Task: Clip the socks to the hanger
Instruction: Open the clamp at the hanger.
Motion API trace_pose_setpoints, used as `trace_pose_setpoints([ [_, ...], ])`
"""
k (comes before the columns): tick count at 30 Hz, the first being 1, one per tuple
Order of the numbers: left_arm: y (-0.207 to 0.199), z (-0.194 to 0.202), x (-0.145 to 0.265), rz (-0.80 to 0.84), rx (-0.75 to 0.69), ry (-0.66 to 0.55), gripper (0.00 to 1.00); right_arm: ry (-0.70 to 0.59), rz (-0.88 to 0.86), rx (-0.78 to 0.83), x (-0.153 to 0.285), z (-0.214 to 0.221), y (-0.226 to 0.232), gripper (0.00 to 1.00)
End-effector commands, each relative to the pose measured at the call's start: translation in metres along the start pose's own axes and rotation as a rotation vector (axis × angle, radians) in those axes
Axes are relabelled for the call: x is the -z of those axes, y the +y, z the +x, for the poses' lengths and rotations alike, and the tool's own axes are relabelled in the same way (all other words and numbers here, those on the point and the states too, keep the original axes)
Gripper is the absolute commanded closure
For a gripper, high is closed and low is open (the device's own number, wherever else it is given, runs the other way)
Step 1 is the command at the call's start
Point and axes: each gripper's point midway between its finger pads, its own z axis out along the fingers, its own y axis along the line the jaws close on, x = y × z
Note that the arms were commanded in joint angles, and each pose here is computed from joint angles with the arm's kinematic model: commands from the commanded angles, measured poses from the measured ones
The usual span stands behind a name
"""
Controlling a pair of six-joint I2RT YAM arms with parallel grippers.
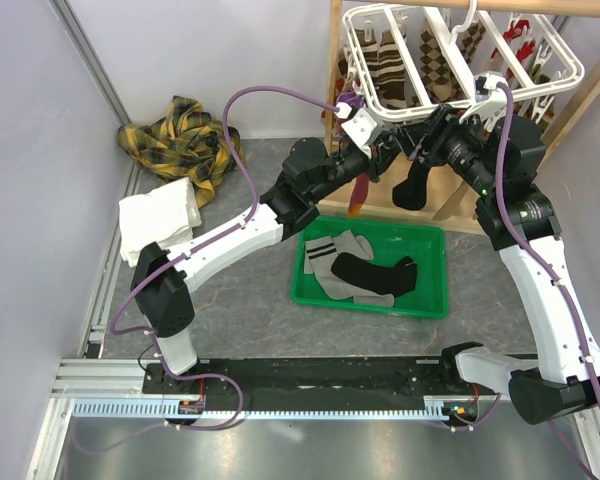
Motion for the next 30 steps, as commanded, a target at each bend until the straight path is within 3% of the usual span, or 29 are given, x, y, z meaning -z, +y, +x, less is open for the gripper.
trace_pose_setpoints([
  [1, -0.035, -0.024, 0.001, 0.109, 0.035, -0.008, 0.98, -0.016, -0.064, 0.002, 0.001, -0.011, 0.015, 0.41],
  [11, -0.043, -0.014, -0.002, 0.091, 0.01, 0.037, 0.98, -0.017, -0.064, 0.007, -0.002, -0.01, 0.013, 0.49],
  [17, -0.04, -0.005, -0.001, 0.049, 0.02, 0.061, 0.96, -0.026, -0.043, 0.011, -0.001, -0.01, 0.009, 0.65],
  [20, -0.033, -0.003, 0.002, 0.009, 0.025, 0.07, 0.88, -0.025, -0.037, 0.01, 0.0, -0.009, 0.008, 0.78],
  [21, -0.03, -0.002, 0.003, -0.005, 0.026, 0.072, 0.8, -0.022, -0.038, 0.009, -0.001, -0.007, 0.008, 0.84],
  [24, -0.028, -0.005, 0.007, -0.023, 0.023, 0.07, 0.69, -0.019, -0.033, 0.008, -0.001, -0.006, 0.006, 0.93],
  [26, -0.026, -0.004, 0.009, -0.032, 0.018, 0.075, 0.62, -0.017, -0.032, 0.006, -0.002, -0.005, 0.005, 0.97],
  [27, -0.026, -0.007, 0.011, -0.034, 0.018, 0.071, 0.54, -0.015, -0.029, 0.005, -0.002, -0.004, 0.004, 1.0],
  [30, -0.025, -0.012, 0.019, -0.04, 0.011, 0.064, 0.41, -0.017, -0.027, 0.008, -0.002, -0.004, 0.004, 1.0],
])
